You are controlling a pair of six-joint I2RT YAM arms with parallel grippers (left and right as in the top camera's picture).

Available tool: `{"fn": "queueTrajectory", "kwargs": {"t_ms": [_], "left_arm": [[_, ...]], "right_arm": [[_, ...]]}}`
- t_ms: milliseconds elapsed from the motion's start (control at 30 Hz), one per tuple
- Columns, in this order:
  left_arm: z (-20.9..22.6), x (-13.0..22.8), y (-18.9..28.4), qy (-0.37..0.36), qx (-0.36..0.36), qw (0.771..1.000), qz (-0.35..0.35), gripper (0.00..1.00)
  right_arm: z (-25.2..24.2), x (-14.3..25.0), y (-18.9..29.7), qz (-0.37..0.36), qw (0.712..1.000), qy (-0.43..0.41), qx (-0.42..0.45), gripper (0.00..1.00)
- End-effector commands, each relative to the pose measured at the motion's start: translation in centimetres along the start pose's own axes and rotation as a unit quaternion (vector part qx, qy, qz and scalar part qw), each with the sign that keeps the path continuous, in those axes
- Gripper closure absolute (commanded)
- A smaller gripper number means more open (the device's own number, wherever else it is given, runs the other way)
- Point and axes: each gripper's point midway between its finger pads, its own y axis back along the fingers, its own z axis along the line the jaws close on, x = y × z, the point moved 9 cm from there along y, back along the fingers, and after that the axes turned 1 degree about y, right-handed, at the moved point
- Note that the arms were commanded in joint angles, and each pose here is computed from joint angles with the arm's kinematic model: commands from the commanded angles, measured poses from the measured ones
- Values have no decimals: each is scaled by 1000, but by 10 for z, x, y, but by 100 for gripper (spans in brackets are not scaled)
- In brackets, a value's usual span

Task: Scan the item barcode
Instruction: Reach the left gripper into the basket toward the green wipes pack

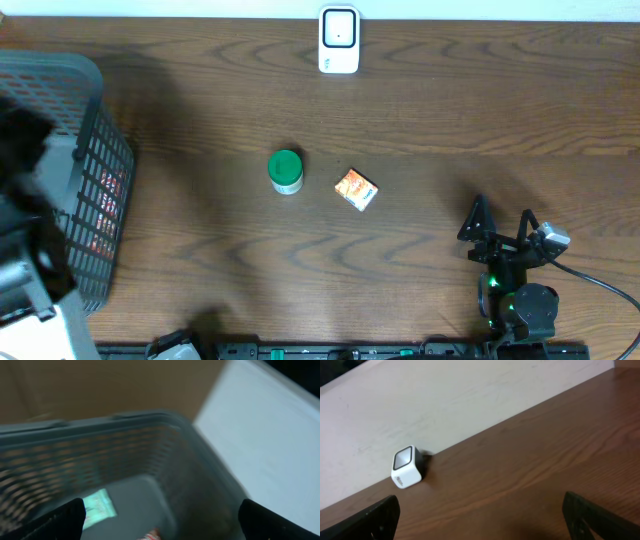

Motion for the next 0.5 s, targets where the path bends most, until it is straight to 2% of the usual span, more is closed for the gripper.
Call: {"fn": "queueTrajectory", "kwargs": {"t_ms": [0,100,233,333,467], "left_arm": [[25,4,-34,46,-27,997,60,2],[45,21,-76,61,-102,984,129,2],[62,54,-134,-1,-196,957,215,2],[71,80,-171,-51,-229,933,274,2],[80,110,-206,-71,-255,908,325,2]], "right_arm": [[0,1,0,2,1000,-4,1,1],[0,1,0,2,1000,-4,1,1],[0,1,0,2,1000,-4,1,1],[0,1,0,2,1000,-4,1,1],[0,1,0,2,1000,-4,1,1]]}}
